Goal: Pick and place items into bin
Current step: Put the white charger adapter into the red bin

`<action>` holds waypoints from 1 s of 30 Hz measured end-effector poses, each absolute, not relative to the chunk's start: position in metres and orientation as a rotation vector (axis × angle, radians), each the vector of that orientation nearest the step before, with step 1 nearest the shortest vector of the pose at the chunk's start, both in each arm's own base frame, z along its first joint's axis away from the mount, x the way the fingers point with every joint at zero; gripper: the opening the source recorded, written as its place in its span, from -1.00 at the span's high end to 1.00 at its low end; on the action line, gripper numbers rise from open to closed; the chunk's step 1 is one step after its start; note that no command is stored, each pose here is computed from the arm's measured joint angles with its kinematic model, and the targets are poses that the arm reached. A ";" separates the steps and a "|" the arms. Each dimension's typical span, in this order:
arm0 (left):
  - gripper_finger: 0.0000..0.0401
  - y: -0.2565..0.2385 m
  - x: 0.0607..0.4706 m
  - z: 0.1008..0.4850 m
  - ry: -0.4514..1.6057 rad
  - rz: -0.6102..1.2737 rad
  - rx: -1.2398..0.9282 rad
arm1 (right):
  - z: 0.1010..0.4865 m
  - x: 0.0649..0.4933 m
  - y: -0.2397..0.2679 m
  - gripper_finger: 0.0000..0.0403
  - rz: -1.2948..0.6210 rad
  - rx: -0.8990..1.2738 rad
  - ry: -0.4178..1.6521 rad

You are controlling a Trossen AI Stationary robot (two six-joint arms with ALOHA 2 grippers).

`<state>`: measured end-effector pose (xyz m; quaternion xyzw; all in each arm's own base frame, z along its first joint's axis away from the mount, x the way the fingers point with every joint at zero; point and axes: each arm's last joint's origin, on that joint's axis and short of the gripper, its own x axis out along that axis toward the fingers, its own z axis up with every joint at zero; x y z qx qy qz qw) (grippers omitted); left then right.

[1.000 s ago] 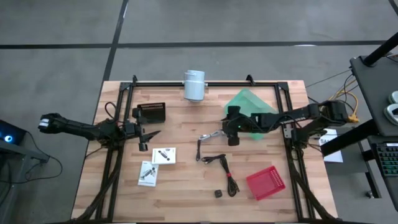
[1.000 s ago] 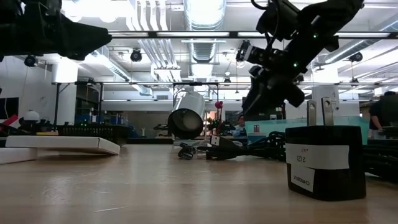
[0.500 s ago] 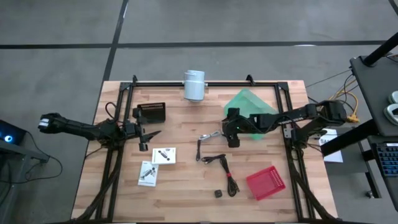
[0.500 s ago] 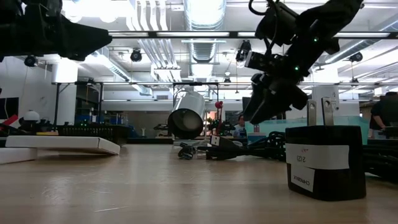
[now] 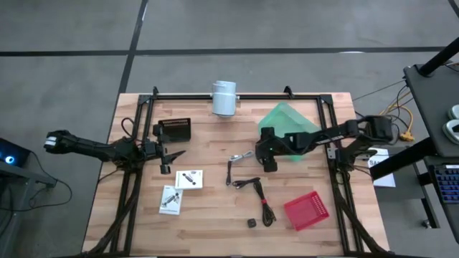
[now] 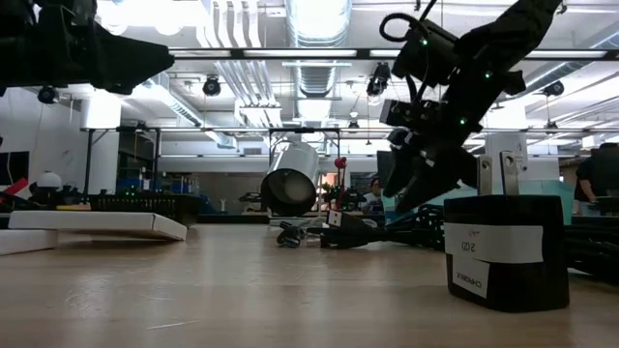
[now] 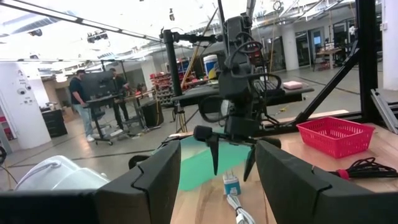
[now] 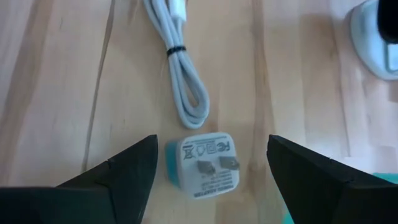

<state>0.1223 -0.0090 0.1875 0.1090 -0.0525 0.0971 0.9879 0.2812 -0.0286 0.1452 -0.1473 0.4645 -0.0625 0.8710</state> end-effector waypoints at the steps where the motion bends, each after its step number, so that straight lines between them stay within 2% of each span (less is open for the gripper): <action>1: 0.04 -0.009 0.122 0.187 -0.105 0.195 0.219 | 0.144 0.281 -0.029 -0.42 -0.131 -0.308 0.978; 13: 0.04 -0.009 0.122 0.187 -0.104 0.194 0.219 | 0.131 0.282 -0.035 -0.34 -0.134 -0.311 1.034; 30: 0.04 -0.009 0.122 0.187 -0.104 0.195 0.219 | 0.129 0.282 -0.035 0.04 -0.131 -0.311 1.043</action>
